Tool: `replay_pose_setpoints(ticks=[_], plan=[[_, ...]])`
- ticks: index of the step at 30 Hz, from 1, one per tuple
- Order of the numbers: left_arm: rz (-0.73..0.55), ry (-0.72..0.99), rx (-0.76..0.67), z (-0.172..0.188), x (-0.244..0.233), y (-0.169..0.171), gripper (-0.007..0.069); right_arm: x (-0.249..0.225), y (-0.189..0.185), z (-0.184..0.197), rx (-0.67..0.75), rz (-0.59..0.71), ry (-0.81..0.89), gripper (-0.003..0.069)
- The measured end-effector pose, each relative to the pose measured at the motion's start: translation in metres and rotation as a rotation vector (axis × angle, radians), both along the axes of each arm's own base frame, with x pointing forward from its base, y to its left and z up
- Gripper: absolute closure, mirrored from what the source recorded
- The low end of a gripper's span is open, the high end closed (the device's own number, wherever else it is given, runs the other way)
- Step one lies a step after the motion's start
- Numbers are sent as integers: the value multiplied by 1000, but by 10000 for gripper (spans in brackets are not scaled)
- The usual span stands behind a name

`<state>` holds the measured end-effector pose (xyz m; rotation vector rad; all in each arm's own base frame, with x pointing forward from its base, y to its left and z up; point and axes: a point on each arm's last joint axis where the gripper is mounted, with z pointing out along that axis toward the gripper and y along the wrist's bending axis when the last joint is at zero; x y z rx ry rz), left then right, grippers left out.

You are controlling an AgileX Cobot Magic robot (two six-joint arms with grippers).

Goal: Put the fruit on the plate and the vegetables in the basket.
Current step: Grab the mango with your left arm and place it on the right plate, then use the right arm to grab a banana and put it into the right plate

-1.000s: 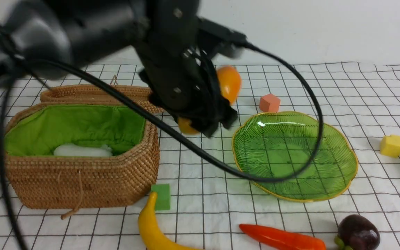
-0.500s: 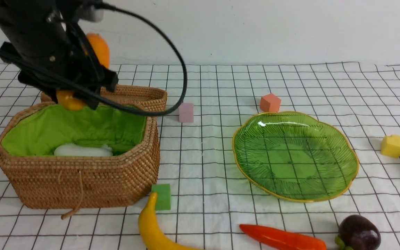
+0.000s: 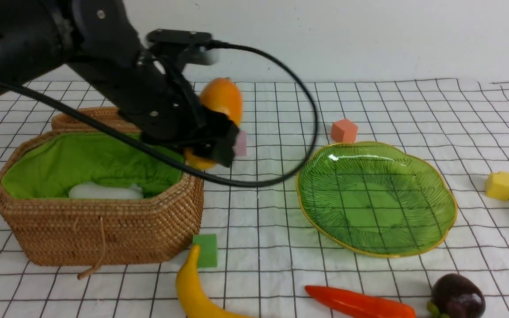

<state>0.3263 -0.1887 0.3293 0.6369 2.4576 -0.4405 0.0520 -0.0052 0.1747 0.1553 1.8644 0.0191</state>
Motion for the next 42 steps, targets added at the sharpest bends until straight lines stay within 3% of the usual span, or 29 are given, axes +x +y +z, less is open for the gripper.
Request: replay_pose_setpoints(ticks=[4, 10, 13, 17, 23, 25, 26, 29, 31, 32, 35, 36, 37, 39, 42], plan=[[-78, -91, -118, -9, -12, -65, 153, 0, 0, 0, 0, 0, 0, 414], [-71, -142, -105, -57, 2, -126, 153, 0, 0, 0, 0, 0, 0, 414], [-34, -128, -88, -69, 9, -133, 125, 0, 0, 0, 0, 0, 0, 414], [22, -125, -68, -65, 17, -134, -29, 0, 0, 0, 0, 0, 0, 414], [20, -128, -17, -40, 16, -129, -33, 2, 1, 2, 12, 5, -51, 414], [6, -133, 20, -6, 6, -118, 14, 4, 2, 12, 84, 68, -169, 414], [4, -130, 26, -4, 4, -117, 25, 4, 2, 12, 78, 6, -172, 414], [-8, -171, 56, 59, -24, -83, 152, 4, 4, 33, 225, 23, -413, 414], [8, -180, 62, 82, -36, -65, 234, 3, 5, 40, 252, 35, -484, 414], [45, -200, 50, 113, -53, -34, 344, 1, 5, 49, 256, 58, -587, 414], [156, -215, 44, 145, -79, 24, 565, -5, 7, 64, 247, 97, -762, 414], [164, -217, 44, 147, -81, 27, 576, -5, 7, 64, 247, 97, -762, 414], [216, -221, 51, 151, -92, 52, 636, -8, 7, 72, 266, 112, -819, 414], [259, -224, 51, 151, -109, 75, 638, -11, 7, 87, 302, 118, -838, 414], [321, -229, 37, 135, -140, 105, 638, -24, 6, 142, 326, 93, -798, 414]])
